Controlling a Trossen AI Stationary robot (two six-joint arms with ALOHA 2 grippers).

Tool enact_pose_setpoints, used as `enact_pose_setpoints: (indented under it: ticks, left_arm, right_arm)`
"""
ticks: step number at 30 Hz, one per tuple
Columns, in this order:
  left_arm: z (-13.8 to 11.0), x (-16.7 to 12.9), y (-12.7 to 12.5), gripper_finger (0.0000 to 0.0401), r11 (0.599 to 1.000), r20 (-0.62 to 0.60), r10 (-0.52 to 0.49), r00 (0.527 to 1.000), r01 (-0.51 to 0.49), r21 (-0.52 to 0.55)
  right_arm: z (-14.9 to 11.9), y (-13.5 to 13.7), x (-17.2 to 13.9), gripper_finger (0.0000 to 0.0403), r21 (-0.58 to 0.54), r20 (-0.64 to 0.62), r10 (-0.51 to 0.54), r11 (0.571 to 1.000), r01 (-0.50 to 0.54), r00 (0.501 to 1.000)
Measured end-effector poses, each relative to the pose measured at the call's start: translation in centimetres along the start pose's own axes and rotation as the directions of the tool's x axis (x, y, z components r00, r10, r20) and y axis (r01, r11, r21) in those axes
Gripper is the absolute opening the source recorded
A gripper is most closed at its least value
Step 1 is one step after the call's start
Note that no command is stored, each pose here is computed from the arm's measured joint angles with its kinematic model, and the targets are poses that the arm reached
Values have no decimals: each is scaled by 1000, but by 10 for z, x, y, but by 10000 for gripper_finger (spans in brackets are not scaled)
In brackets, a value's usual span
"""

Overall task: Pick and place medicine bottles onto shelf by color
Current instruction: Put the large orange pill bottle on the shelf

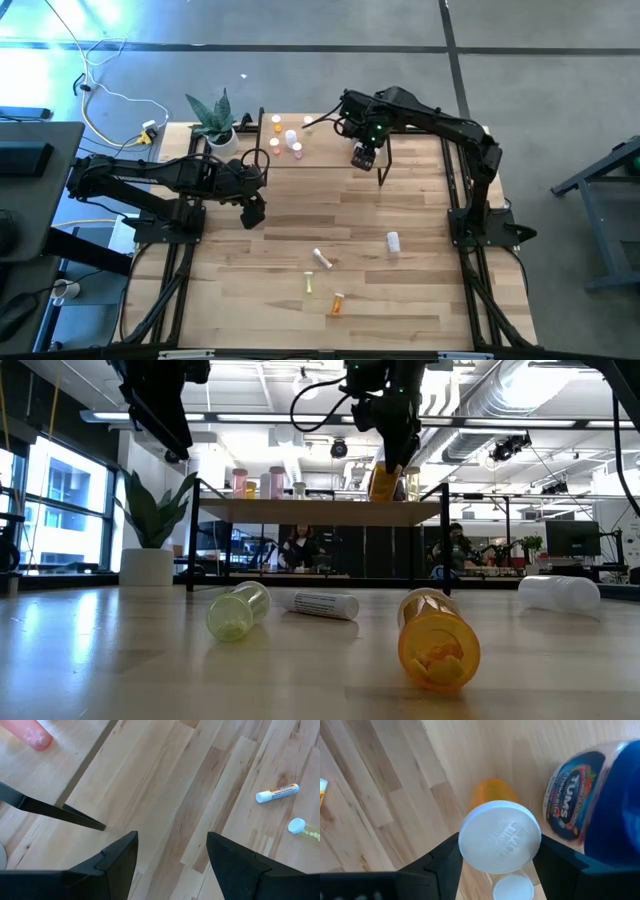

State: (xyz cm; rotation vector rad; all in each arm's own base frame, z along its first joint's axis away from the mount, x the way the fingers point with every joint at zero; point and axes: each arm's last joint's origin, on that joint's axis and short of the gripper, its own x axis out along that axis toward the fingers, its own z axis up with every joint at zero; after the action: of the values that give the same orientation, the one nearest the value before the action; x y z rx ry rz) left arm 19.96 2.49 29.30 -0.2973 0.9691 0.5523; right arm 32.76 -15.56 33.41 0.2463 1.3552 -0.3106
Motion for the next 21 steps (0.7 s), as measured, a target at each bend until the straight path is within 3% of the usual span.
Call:
enact_pose_setpoints:
  ticks: [21]
  left_arm:
    - [0,0,0,227,1000,0,0,1000,0,1]
  right_arm:
    - [5,-1,2,221,-42,42,-25,999,27,999]
